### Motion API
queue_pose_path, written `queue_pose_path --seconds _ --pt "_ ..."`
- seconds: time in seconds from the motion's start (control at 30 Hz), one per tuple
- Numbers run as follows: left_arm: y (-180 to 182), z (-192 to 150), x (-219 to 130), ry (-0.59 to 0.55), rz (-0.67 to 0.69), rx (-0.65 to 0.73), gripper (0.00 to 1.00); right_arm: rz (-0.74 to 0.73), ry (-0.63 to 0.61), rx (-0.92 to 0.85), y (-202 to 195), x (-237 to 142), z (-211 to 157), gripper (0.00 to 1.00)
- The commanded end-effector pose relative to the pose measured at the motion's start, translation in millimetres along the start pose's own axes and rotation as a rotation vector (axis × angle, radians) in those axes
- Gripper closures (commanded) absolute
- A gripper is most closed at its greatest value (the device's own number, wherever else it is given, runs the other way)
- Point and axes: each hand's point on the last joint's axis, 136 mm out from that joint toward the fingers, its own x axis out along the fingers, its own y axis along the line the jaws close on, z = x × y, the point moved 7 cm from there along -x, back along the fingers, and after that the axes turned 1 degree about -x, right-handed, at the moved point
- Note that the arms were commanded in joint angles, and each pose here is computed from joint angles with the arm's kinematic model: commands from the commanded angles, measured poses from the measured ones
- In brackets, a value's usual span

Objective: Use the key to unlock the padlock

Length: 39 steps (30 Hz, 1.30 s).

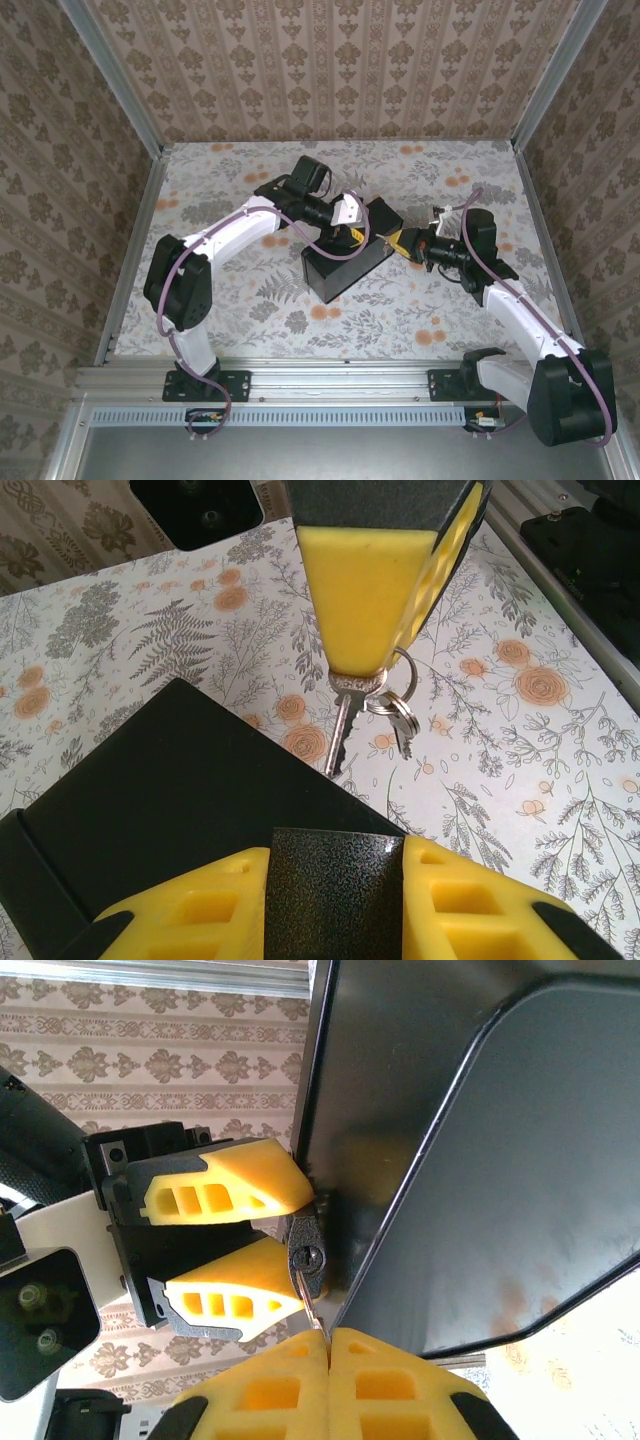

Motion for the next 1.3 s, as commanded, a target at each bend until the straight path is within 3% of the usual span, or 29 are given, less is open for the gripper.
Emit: queue_pose_path --seconds 0.0,1.27 --pt "-3.3 -1.4 -5.9 0.0 0.003 -0.027 0.75 0.017 0.03 -0.024 0.4 2.7 -2.8 1.0" --pt "-5.2 -1.2 -5.3 0.004 -0.007 -0.028 0.74 0.018 0.021 -0.052 3.5 7.9 -2.3 1.0"
